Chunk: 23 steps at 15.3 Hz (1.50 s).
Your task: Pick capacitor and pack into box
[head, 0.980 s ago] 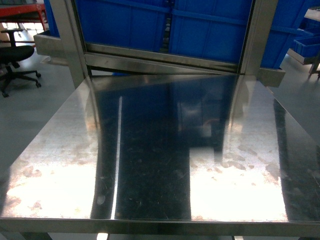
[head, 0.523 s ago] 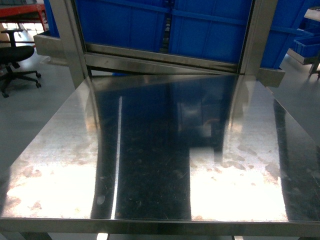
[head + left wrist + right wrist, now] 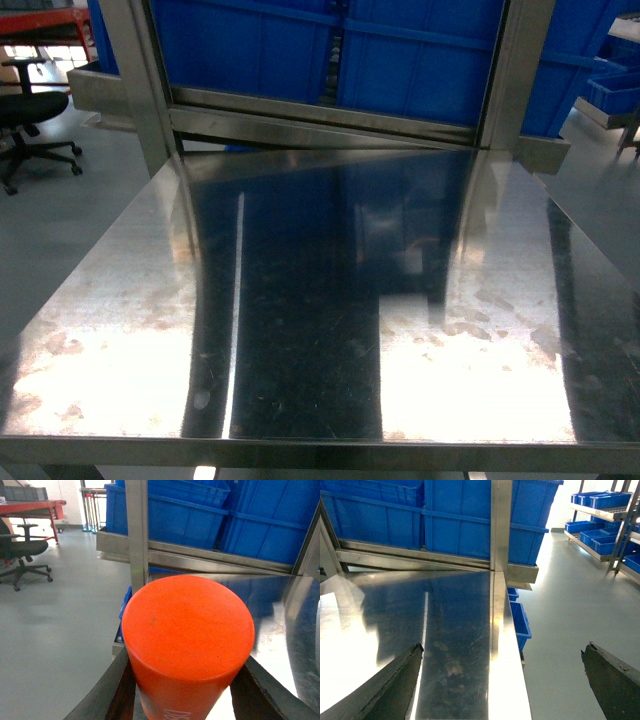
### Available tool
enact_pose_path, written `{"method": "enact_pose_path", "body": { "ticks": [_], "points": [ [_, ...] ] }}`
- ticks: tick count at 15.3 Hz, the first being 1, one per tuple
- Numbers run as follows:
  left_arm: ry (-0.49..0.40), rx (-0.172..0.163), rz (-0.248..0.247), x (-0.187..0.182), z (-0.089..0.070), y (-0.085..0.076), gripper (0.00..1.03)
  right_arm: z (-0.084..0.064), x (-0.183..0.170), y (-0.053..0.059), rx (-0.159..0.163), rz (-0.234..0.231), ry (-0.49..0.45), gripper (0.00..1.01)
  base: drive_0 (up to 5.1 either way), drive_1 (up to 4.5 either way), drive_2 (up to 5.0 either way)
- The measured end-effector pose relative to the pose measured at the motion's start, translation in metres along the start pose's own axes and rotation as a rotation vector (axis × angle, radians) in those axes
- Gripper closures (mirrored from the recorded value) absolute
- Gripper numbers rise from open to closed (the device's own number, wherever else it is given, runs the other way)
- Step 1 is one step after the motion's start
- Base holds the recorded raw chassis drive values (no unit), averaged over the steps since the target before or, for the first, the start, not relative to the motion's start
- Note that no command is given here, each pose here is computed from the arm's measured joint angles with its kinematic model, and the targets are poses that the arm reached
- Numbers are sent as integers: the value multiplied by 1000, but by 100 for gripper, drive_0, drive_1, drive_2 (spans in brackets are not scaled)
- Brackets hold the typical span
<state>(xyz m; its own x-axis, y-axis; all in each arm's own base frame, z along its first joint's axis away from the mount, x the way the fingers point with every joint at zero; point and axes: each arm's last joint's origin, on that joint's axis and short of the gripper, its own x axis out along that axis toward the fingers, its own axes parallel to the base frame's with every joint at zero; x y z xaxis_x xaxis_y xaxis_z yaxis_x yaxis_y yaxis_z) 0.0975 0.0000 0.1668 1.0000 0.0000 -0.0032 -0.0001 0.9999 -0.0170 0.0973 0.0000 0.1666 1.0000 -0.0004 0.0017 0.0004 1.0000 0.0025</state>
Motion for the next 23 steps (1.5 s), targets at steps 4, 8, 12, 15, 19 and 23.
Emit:
{"method": "enact_pose_path", "body": {
  "ticks": [4, 8, 12, 15, 19, 23],
  "points": [
    [0, 0, 0, 0, 0, 0, 61, 0, 0, 0, 0, 0, 0, 3, 0, 0, 0],
    [-3, 0, 0, 0, 0, 0, 61, 0, 0, 0, 0, -1, -2, 3, 0, 0, 0],
    [-1, 2, 0, 0, 0, 0, 61, 0, 0, 0, 0, 0, 0, 3, 0, 0, 0],
    [0, 3, 0, 0, 0, 0, 61, 0, 0, 0, 0, 0, -1, 3, 0, 0, 0],
    [-1, 6, 0, 0, 0, 0, 61, 0, 0, 0, 0, 0, -1, 3, 0, 0, 0],
    [-1, 6, 0, 0, 0, 0, 61, 0, 0, 0, 0, 0, -1, 3, 0, 0, 0]
  ]
}}
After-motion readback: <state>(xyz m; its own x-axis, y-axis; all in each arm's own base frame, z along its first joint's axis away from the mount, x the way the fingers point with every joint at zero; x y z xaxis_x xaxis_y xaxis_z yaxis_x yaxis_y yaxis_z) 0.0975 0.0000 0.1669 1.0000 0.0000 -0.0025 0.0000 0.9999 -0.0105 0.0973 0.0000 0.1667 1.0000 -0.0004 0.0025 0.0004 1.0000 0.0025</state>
